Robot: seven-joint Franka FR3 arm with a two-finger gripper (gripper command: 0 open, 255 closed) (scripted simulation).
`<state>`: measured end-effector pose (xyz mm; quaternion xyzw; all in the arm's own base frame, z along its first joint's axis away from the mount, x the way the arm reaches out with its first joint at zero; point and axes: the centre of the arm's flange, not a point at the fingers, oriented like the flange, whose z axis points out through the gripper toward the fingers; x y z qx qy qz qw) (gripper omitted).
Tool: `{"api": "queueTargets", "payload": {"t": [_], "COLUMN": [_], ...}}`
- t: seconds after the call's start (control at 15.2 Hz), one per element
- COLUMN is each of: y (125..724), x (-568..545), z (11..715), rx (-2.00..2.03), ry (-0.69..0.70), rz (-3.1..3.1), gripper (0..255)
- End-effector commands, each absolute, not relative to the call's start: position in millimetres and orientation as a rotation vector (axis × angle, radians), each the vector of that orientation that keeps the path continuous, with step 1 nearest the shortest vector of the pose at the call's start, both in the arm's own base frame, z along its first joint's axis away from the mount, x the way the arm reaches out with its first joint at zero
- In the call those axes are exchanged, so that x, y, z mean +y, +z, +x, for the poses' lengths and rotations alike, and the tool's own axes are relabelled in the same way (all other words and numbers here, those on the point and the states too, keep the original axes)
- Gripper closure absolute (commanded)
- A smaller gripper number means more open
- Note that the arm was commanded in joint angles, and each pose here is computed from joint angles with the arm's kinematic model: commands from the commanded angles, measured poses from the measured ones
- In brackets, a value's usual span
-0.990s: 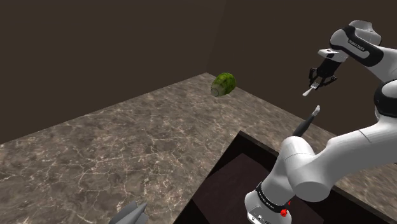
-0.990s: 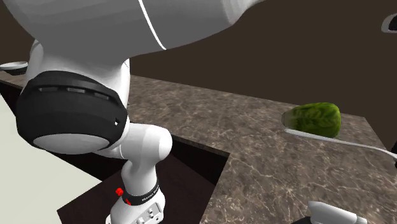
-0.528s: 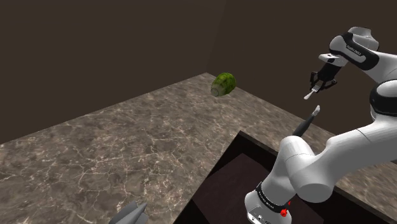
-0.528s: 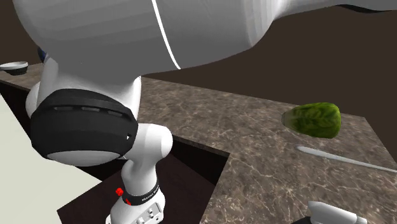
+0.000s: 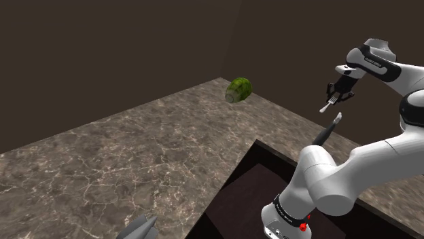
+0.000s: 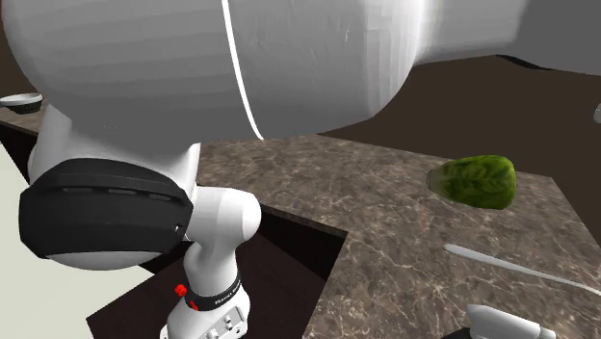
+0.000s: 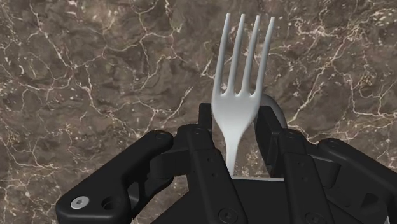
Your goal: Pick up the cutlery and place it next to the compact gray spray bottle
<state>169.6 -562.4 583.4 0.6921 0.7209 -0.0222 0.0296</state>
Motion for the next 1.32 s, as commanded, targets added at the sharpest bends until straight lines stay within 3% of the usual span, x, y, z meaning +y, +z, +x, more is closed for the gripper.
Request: {"api": "queueTargets", "payload": {"t": [0.0,1.25], "y": [571.6,471.3], "x": [-561.3,-561.3], "z": [168.3,168.3], "rx": [2.223,2.223], "ry": [-0.068,-0.068], "rz": [2.134,2.134], "gripper": [255,255]}}
